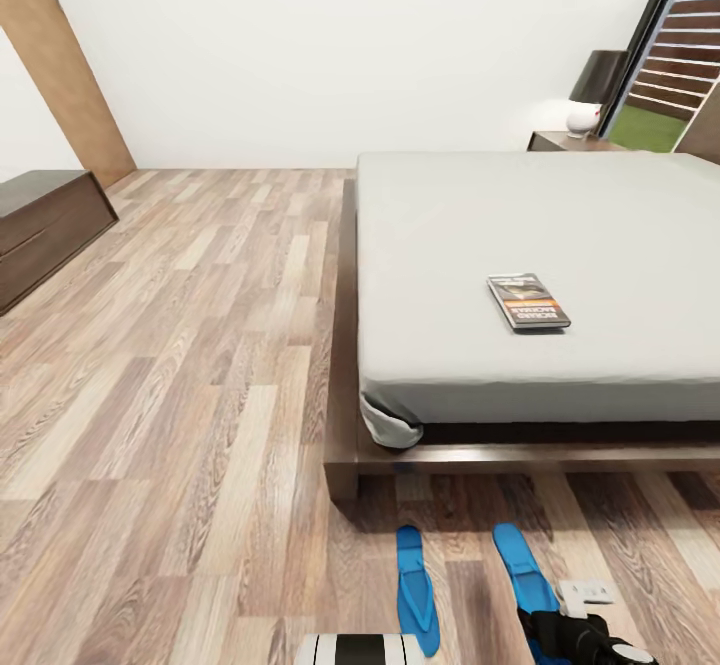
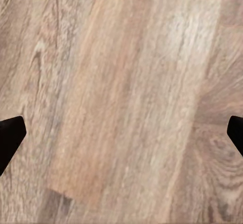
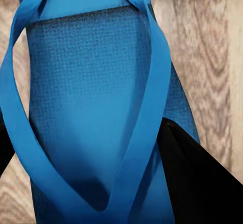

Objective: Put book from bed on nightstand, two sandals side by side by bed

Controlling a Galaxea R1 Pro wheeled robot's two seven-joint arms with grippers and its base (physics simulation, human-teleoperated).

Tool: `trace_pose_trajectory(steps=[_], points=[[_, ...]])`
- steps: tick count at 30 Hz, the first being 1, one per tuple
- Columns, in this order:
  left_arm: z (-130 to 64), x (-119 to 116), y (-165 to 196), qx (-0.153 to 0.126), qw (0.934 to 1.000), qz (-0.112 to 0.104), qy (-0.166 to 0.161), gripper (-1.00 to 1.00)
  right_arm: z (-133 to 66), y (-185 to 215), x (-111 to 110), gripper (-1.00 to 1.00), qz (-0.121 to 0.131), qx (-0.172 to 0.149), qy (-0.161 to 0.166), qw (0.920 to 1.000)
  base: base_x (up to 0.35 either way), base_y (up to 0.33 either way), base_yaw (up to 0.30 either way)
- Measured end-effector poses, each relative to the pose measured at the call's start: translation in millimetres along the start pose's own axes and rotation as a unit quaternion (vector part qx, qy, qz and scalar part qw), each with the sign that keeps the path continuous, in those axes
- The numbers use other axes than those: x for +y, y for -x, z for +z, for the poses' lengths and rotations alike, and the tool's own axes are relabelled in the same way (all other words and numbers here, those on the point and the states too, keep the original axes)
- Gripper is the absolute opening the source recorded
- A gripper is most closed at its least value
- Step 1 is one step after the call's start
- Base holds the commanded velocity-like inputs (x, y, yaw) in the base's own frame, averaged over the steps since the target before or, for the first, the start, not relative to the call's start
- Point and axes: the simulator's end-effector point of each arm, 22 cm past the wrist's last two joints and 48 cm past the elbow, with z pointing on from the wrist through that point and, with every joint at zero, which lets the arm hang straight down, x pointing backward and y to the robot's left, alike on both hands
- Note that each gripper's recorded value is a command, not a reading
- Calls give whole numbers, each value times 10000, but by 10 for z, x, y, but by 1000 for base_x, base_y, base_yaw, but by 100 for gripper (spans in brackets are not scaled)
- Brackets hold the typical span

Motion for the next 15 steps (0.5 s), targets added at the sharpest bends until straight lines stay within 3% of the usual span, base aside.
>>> trace_pose_trajectory(steps=[11,15], points=[[-1,3,-4,5,10000,6,8,100,67,-44,-128,-100,-3,95,-114,9999,20,71,0],[2,-15,-13,16,10000,24,-4,100,207,41,-311,-100,25,164,-283,9995,26,4,0]])
